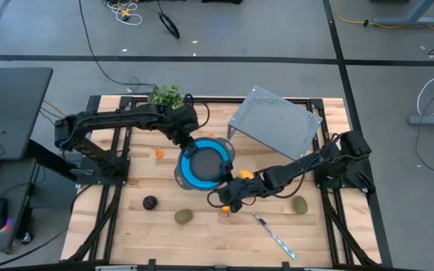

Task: Pick & Place Fruit
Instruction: Put the strainer bowl on the shelf

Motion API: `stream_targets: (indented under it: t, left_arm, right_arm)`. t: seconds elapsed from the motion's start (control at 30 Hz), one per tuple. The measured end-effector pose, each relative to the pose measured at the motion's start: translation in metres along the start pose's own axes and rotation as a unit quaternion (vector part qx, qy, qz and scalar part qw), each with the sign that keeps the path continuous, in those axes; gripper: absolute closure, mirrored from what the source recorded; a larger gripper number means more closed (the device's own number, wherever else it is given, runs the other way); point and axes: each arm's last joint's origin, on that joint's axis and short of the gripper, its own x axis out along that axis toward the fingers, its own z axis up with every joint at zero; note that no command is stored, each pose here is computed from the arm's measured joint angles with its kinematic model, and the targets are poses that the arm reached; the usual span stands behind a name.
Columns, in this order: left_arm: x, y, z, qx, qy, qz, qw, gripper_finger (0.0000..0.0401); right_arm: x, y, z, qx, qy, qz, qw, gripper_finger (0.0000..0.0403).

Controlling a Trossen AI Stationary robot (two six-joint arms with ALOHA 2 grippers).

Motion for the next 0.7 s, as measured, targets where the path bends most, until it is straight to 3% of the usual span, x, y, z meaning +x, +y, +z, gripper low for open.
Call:
stream_targets:
  t: [0.2, 0.53, 0.7]
  left_arm:
    - [0.001, -0.004, -0.002, 0.005, 0.004, -0.01, 1.0, 0.0372]
    - [0.001, -0.006, -0.003, 0.003, 0.016, -0.035, 0.999, 0.038]
    - [0.001, -0.006, -0.003, 0.003, 0.017, -0.042, 0.999, 0.036]
  right_arm:
    - [0.0, -0.001, -0.001, 0.0, 0.011, -0.02, 1.0, 0.0222]
    - [0.0, 0.002, -0.003, 0.001, 0.008, 0.023, 1.0, 0.0252]
    - [0.01, 0.006, -0.01, 0.005, 0.027, 0.051, 0.998, 0.0265]
